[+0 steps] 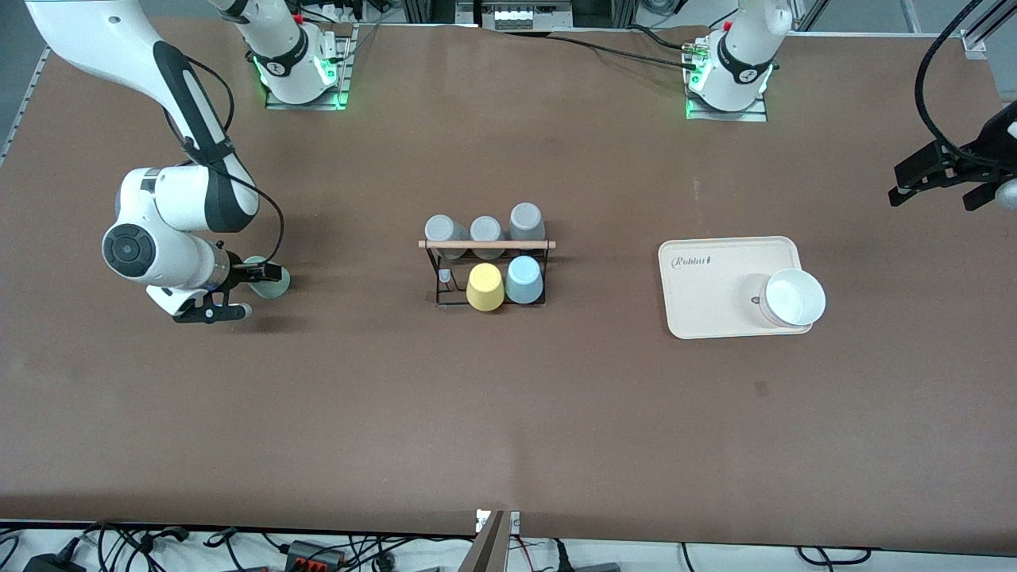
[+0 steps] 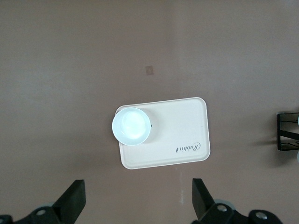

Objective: Hang scattered cups on rack with three cups
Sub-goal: 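Reach the right gripper to the pale green cup and grasp it, then lift the pale green cup and carry it to the rack, then place the pale green cup on a rack peg and open the right gripper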

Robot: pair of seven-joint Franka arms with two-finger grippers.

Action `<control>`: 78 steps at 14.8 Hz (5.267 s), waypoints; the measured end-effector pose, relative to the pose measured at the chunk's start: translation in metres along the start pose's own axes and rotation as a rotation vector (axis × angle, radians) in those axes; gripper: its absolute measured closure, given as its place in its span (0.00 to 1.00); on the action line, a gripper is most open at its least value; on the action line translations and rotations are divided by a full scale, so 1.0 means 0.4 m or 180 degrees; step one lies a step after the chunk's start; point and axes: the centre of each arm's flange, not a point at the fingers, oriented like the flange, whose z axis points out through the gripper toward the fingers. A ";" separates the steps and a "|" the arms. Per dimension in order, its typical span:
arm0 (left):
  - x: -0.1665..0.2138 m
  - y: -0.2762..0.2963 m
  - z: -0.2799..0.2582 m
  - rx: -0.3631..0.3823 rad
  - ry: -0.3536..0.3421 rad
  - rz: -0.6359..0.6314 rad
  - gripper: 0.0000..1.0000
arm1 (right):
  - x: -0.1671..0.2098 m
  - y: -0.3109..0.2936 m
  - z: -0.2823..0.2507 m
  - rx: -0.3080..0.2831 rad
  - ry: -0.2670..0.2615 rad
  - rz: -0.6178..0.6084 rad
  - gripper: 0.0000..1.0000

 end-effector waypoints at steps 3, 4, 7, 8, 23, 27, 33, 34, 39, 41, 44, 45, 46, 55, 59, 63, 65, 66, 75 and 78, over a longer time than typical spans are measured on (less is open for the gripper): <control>-0.001 -0.011 -0.001 0.0001 0.0002 -0.0026 0.00 | -0.008 -0.001 0.014 0.0001 -0.0038 0.0000 0.00; -0.001 -0.017 -0.001 0.0002 0.0003 -0.0038 0.00 | -0.010 -0.001 0.017 0.0002 -0.0046 0.0000 0.00; -0.002 -0.031 -0.004 0.0005 0.0009 -0.0070 0.00 | -0.014 -0.001 0.025 0.0002 -0.0069 0.0001 0.00; -0.002 -0.034 -0.004 0.0007 0.0010 -0.0077 0.00 | -0.014 -0.002 0.027 0.0003 -0.0074 0.0004 0.04; -0.004 -0.051 -0.005 0.0010 0.0019 -0.0117 0.00 | 0.060 -0.380 -0.455 0.0129 0.0263 -0.0261 0.34; -0.004 -0.067 -0.007 0.0013 0.0037 -0.0152 0.00 | 0.018 -0.613 -0.473 0.0105 0.0316 0.0002 0.34; -0.004 -0.070 -0.010 0.0014 0.0048 -0.0158 0.00 | -0.025 -0.793 -0.497 0.0301 0.0329 0.0420 0.34; -0.004 -0.070 -0.011 0.0014 0.0050 -0.0158 0.00 | -0.027 -0.819 -0.494 0.0312 0.0328 0.0482 0.34; -0.002 -0.071 -0.013 0.0017 0.0074 -0.0159 0.00 | -0.008 -0.891 -0.445 0.0290 0.0288 0.0609 0.34; -0.001 -0.071 -0.013 0.0018 0.0086 -0.0160 0.00 | -0.009 -0.915 -0.430 0.0278 0.0272 0.0635 0.34; 0.001 -0.072 -0.015 0.0021 0.0114 -0.0162 0.00 | -0.019 -0.950 -0.408 0.0251 0.0245 0.0610 0.34; 0.001 -0.072 -0.016 0.0021 0.0116 -0.0162 0.00 | -0.018 -0.953 -0.399 0.0241 0.0232 0.0608 0.34; 0.002 -0.073 -0.016 0.0021 0.0117 -0.0162 0.00 | -0.015 -0.954 -0.389 0.0230 0.0217 0.0611 0.34; 0.002 -0.073 -0.016 0.0021 0.0118 -0.0163 0.00 | 0.035 -0.955 -0.279 0.0158 0.0109 0.0663 0.34; 0.002 -0.073 -0.016 0.0021 0.0118 -0.0163 0.00 | 0.041 -0.959 -0.271 0.0263 0.0035 0.0718 0.30; 0.002 -0.073 -0.016 0.0021 0.0118 -0.0163 0.00 | 0.056 -0.939 -0.314 0.0303 0.0112 0.0773 0.00; 0.002 -0.073 -0.016 0.0021 0.0118 -0.0163 0.00 | 0.073 -0.902 -0.369 0.0332 0.0140 0.0836 0.00; 0.002 -0.073 -0.016 0.0021 0.0118 -0.0163 0.00 | 0.084 -0.872 -0.406 0.0347 0.0143 0.0882 0.00; 0.002 -0.072 -0.018 0.0022 0.0125 -0.0162 0.00 | 0.140 -0.440 -0.722 0.0319 0.0410 0.0888 0.00; 0.002 -0.072 -0.020 0.0022 0.0129 -0.0162 0.00 | 0.136 -0.307 -0.773 0.0285 0.0483 0.0953 0.00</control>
